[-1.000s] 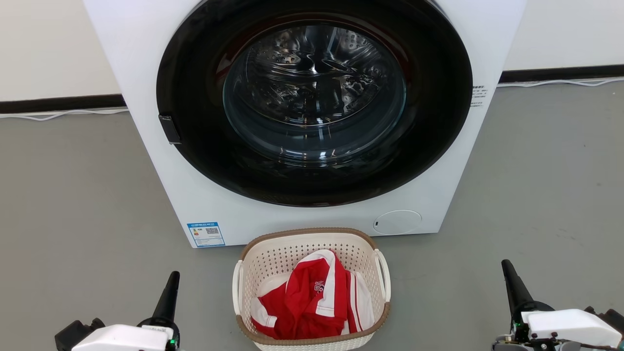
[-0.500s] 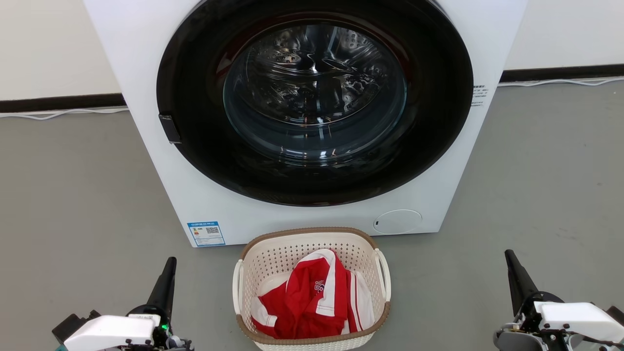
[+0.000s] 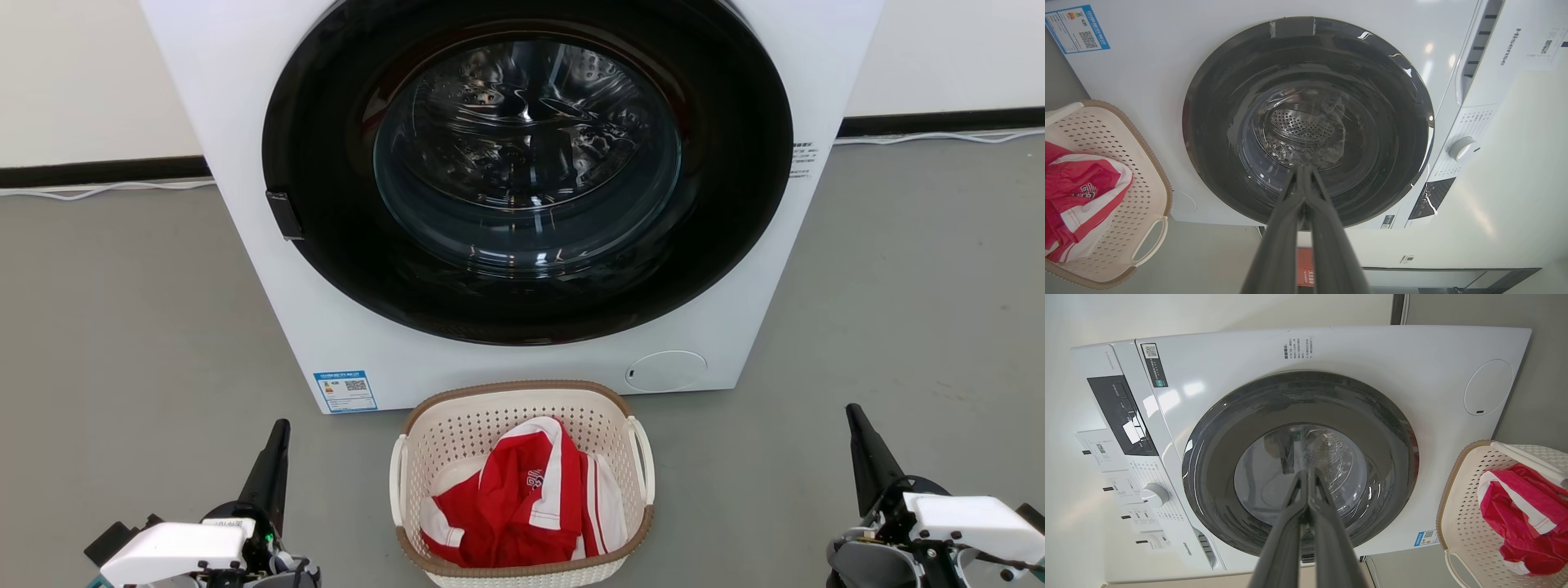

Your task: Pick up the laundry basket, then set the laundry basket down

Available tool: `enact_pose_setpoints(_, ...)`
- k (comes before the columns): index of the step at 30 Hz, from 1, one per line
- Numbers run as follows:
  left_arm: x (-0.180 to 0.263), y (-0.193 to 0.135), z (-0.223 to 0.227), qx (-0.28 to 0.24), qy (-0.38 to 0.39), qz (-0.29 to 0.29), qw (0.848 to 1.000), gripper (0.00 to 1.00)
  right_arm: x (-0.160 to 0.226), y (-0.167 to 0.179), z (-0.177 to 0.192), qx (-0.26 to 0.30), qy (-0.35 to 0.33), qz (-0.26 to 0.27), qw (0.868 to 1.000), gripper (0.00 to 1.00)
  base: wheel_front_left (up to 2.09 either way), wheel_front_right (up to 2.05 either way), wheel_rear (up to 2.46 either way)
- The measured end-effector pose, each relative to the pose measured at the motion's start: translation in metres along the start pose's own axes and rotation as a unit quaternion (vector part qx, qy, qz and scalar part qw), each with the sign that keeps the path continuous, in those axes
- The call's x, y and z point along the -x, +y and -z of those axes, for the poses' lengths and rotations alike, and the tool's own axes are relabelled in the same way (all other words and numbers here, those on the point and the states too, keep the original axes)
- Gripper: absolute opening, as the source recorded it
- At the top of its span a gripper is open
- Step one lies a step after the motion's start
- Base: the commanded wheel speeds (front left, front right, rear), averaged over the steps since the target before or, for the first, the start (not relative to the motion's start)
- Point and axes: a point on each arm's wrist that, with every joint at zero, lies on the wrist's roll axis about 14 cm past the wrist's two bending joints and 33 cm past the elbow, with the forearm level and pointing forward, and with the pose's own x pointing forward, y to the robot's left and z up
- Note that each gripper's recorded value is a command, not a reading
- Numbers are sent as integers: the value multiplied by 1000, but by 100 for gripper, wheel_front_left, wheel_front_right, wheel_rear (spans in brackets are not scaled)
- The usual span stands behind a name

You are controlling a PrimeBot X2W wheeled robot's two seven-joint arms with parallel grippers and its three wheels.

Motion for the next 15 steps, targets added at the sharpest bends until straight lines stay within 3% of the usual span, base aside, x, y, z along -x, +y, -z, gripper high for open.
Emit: enact_pose_setpoints(15, 0, 0, -1, 2, -2, 0, 1000, 0, 0, 0, 0, 0, 0, 0, 1000, 0, 0, 0, 0)
